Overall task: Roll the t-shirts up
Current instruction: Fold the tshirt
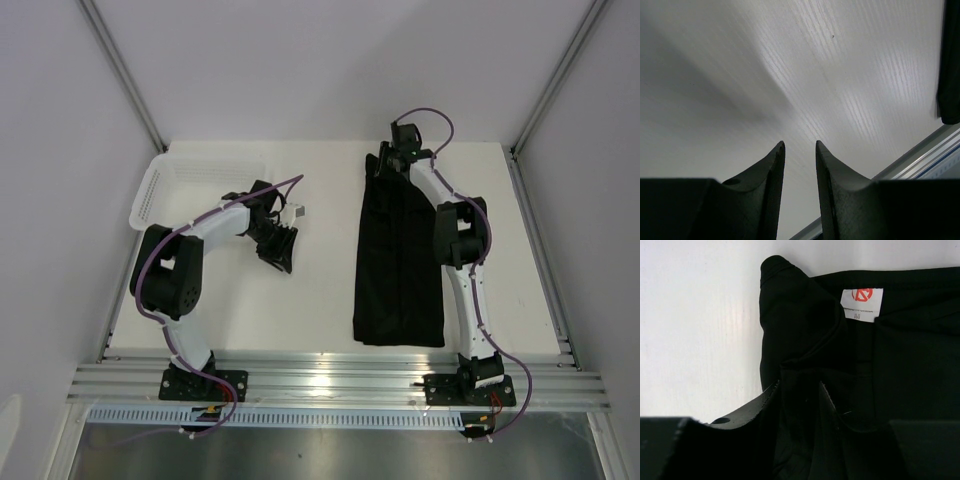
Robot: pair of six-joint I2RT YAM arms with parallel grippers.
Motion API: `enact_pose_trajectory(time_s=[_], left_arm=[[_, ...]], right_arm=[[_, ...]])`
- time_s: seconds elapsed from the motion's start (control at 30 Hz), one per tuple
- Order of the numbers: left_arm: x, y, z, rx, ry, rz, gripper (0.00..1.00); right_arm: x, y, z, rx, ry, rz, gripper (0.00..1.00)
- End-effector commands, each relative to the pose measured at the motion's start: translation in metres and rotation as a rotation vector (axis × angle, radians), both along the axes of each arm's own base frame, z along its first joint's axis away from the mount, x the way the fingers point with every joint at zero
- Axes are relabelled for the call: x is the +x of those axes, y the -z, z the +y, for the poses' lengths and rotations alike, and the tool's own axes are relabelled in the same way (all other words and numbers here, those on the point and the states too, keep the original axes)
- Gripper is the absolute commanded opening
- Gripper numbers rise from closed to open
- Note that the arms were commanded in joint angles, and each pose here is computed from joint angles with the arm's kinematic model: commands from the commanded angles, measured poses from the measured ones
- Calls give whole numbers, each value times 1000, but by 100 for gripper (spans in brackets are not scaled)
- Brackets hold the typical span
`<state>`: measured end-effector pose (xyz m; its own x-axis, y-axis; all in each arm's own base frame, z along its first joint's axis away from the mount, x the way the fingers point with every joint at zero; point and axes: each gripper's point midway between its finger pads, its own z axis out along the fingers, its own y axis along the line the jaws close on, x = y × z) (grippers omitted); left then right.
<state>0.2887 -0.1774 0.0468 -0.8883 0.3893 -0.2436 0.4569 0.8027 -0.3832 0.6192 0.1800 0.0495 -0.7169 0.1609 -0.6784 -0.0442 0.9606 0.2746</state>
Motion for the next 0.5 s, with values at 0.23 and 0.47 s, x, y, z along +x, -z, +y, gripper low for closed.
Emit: enact_pose_trajectory(time_s=[0.23, 0.47], left_arm=[[8, -6, 1, -11, 8, -24, 35], [9, -6, 1, -9, 11, -26, 35]], right_arm=[[7, -102, 8, -82, -96, -214, 46], [-40, -80, 11, -275, -164, -161, 45]])
